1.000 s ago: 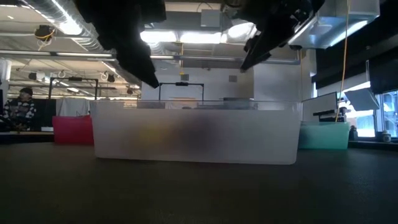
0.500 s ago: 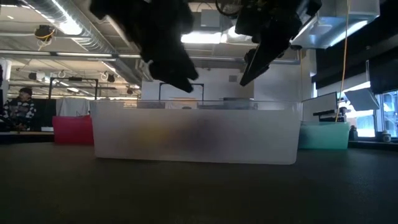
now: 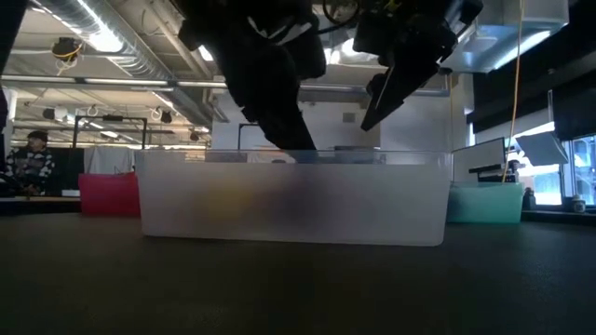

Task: Sort produce into baskets
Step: Put the apple into the blue bin

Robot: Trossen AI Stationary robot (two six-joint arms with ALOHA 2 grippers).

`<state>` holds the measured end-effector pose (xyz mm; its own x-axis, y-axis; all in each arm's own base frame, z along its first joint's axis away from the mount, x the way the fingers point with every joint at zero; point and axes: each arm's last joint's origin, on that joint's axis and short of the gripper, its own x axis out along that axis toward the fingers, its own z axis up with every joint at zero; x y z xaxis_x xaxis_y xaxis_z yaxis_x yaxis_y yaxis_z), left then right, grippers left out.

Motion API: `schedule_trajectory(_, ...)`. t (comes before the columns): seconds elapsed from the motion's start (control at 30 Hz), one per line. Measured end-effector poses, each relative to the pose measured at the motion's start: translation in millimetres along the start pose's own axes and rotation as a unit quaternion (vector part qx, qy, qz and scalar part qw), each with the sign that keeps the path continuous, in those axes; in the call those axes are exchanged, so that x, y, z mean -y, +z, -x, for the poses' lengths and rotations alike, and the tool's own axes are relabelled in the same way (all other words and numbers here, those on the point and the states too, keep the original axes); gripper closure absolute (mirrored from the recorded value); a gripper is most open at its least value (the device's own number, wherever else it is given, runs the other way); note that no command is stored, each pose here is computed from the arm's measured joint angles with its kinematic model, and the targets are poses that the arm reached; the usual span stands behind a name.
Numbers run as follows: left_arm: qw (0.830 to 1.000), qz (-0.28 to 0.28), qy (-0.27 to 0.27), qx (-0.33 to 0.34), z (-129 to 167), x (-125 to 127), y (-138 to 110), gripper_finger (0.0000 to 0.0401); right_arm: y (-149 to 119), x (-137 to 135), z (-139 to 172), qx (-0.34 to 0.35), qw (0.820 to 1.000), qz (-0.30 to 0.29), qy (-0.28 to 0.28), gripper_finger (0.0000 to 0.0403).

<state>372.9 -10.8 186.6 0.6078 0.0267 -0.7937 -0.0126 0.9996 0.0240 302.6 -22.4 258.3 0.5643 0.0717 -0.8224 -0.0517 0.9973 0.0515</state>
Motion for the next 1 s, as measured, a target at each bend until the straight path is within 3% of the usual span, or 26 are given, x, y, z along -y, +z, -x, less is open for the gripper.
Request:
schedule_trajectory(0.23, 0.999, -0.019, 0.003, -0.040, -11.7, -5.3, -9.4, 0.0056, -0.6, 0.0, 0.0, -0.003, 1.000, 0.001, 0.000, 0.0047)
schedule_trajectory(0.53, 0.999, 0.001, -0.012, -0.033, -22.4, -6.5, -9.9, 0.0074, -0.4, 0.4, 0.0, -0.002, 1.000, 0.001, -0.002, 0.0047)
schedule_trajectory(0.77, 0.999, 0.008, -0.010, -0.030, -17.7, -6.5, -7.0, 0.0125, -1.4, 0.0, 0.0, -0.007, 1.000, 0.001, -0.001, 0.0047)
schedule_trajectory(1.0, 1.000, 0.008, -0.005, -0.010, 3.6, -6.4, 1.9, 0.0131, -4.7, -2.2, 9.7, -0.013, 1.000, -0.014, 0.007, 0.0047)
